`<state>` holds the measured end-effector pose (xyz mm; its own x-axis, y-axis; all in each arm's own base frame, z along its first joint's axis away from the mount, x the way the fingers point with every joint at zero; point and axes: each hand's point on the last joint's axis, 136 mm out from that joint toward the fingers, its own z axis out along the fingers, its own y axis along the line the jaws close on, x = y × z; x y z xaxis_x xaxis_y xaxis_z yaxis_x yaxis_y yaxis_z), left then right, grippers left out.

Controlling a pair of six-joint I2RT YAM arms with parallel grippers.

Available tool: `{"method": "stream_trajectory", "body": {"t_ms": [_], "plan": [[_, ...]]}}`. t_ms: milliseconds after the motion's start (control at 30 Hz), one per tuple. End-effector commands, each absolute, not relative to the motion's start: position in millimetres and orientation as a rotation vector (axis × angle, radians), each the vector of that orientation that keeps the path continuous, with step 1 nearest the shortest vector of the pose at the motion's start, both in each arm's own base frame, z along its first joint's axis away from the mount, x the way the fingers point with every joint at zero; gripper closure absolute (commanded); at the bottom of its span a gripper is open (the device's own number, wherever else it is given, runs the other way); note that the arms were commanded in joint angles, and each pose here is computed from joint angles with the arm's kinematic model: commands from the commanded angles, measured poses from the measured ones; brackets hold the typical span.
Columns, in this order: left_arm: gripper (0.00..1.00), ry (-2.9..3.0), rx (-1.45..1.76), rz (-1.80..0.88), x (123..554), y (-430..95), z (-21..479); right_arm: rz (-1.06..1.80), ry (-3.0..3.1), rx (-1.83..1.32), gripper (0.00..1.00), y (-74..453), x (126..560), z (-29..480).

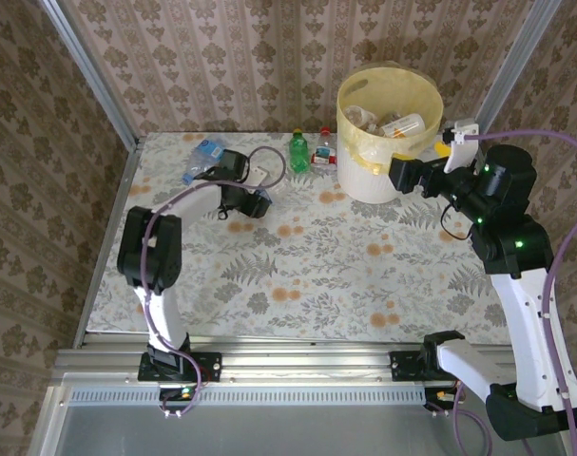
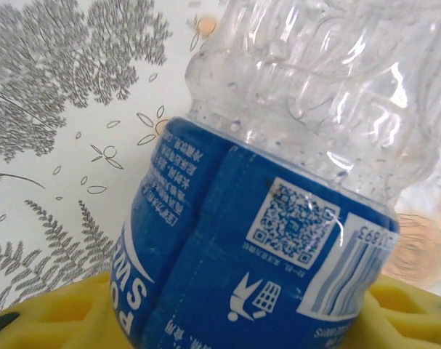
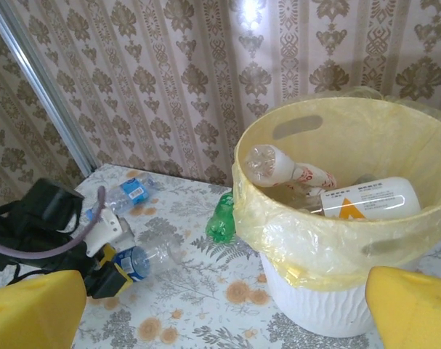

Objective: Throw the plastic bottles in the bin

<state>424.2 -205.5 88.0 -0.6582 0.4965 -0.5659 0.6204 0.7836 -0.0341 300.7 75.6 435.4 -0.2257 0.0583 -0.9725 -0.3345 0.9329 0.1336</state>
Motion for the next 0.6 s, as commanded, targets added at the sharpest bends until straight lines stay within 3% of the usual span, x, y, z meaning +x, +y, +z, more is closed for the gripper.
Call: {"method": "stream_trajectory", "body": {"t_ms": [0, 567], "plan": [[0.52, 2.234, 0.777, -0.448, 421.4, -228.8, 135.6, 0.418, 1.761, -0.212, 0.00, 81.7, 300.8, 434.2], [0.54, 1.808, 0.737, -0.817, 351.1, -283.4, 252.0, 0.517, 1.799, -0.222, 0.00, 94.3, 307.4, 421.0]]}}
